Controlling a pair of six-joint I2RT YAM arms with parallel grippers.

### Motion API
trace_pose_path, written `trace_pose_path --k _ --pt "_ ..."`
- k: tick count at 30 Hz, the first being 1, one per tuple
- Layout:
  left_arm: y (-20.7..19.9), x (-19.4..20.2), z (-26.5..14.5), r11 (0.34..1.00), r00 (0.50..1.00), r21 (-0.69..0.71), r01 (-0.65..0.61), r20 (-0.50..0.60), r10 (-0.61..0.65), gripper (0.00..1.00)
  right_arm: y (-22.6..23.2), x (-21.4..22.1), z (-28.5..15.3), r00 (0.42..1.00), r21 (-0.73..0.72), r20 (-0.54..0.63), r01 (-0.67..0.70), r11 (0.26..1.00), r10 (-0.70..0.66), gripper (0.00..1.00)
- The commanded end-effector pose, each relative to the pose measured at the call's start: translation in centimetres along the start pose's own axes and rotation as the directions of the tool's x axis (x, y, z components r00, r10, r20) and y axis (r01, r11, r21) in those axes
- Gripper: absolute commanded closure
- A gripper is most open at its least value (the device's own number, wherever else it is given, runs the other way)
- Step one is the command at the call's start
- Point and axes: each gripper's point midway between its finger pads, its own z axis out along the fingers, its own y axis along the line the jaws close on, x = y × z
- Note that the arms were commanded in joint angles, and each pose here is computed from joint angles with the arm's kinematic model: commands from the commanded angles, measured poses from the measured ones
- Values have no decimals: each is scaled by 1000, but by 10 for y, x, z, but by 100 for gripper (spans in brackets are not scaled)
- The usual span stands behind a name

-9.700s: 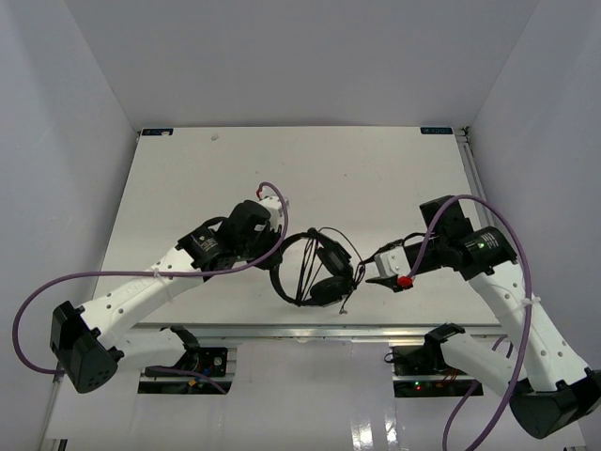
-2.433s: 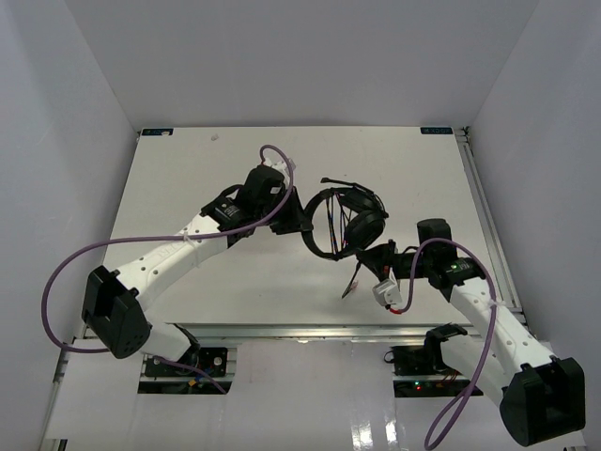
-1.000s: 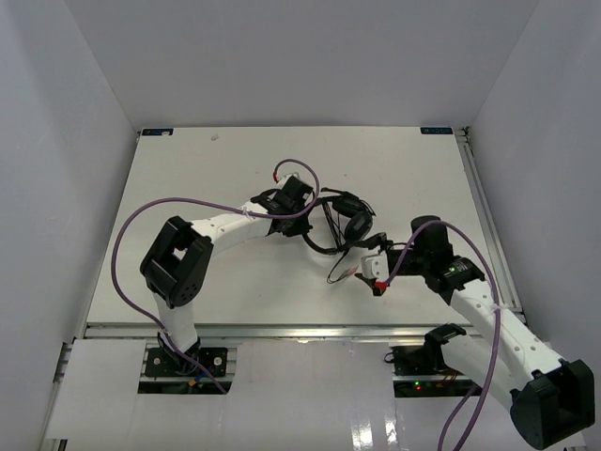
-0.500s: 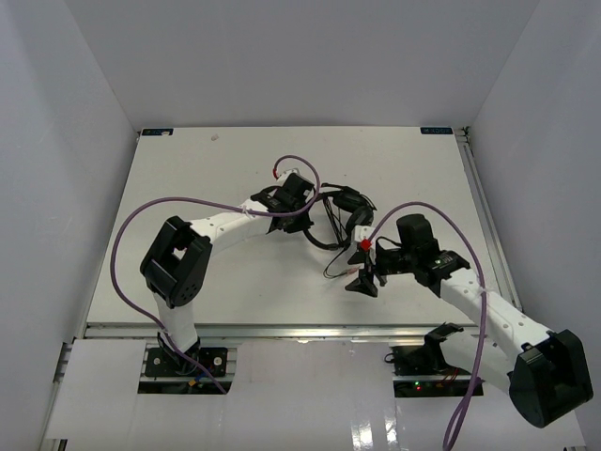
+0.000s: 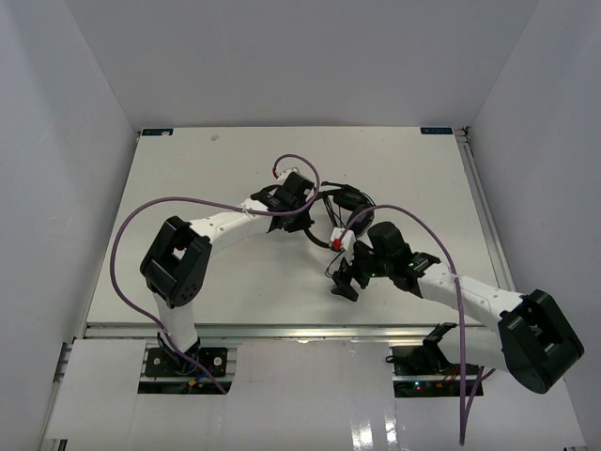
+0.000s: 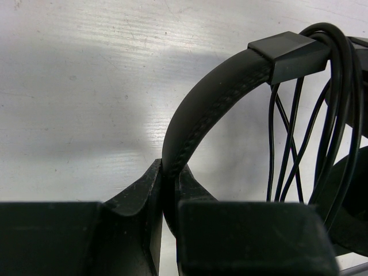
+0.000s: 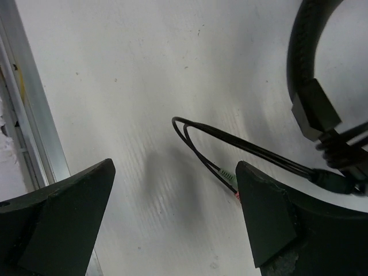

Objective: Wrap the headphones

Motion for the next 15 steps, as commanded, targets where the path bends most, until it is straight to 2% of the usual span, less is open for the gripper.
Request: trace_pose_path --k 1,6,15 --pt "-27 -29 -18 995 996 89 45 71 -51 100 -8 -23 21 997 57 39 69 996 -72 4" --pt "-26 -31 -21 995 996 88 39 77 -46 100 -13 -21 34 989 93 21 141 986 -143 6" --pt "-24 -29 -24 995 996 91 40 76 -47 100 -28 -15 53 982 139 -6 188 972 -189 30"
